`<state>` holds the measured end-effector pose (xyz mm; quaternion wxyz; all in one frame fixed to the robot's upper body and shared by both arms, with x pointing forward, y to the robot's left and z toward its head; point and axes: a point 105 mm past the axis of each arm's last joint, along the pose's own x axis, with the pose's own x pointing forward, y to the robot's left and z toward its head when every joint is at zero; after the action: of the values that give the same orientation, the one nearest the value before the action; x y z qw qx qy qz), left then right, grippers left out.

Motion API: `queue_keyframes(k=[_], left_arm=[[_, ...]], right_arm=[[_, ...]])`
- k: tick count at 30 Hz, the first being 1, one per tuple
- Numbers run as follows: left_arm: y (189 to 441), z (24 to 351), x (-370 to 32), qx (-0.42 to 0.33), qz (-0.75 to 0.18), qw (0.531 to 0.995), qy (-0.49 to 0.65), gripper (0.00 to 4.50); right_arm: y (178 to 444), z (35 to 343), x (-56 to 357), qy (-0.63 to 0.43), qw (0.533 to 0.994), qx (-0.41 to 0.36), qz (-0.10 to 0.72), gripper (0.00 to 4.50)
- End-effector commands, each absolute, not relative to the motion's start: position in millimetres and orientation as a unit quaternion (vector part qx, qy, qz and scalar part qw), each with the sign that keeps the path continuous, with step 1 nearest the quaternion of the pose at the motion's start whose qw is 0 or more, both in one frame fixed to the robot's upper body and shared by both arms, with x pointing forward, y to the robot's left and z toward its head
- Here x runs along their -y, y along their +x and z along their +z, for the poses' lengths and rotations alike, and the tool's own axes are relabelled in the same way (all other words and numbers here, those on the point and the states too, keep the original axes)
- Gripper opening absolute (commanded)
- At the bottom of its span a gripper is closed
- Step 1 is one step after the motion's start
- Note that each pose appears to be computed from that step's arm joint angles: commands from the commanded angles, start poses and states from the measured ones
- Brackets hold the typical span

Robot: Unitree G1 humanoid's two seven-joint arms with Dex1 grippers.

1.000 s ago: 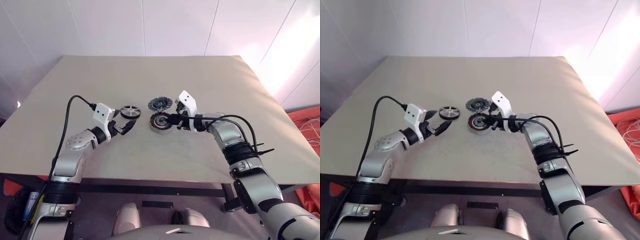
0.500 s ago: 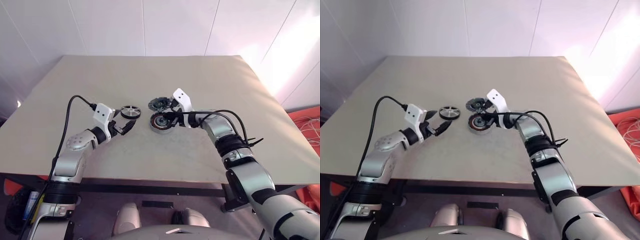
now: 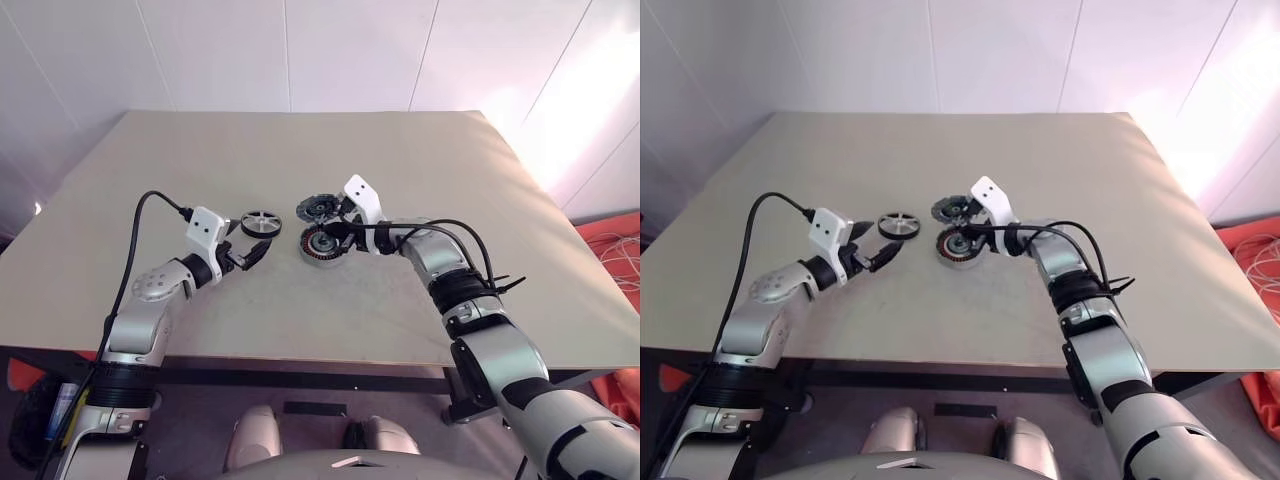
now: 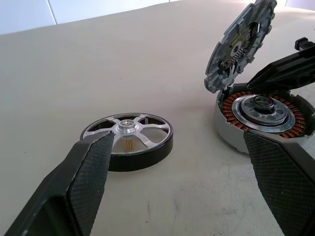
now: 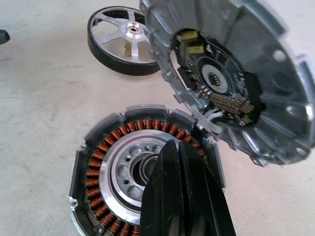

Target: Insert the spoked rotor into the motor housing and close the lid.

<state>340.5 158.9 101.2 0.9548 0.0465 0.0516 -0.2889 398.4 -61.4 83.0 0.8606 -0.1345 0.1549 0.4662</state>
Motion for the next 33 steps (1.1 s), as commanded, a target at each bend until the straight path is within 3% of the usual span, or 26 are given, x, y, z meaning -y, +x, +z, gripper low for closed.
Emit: queue_keyframes(k=[1,33], left_arm=[[344.4,117.0,-161.2,-0.021,-0.284,0.957,0.059,4.50],[342.8,115.1,-162.6,-0.024,-0.283,0.957,0.059,4.50]], right_arm=[[399.2,97.1,54.8,-0.143,0.861,-0.129,0.472,0.03],[404.3,86.6,72.0,-0.152,0.871,-0.147,0.444,0.03]])
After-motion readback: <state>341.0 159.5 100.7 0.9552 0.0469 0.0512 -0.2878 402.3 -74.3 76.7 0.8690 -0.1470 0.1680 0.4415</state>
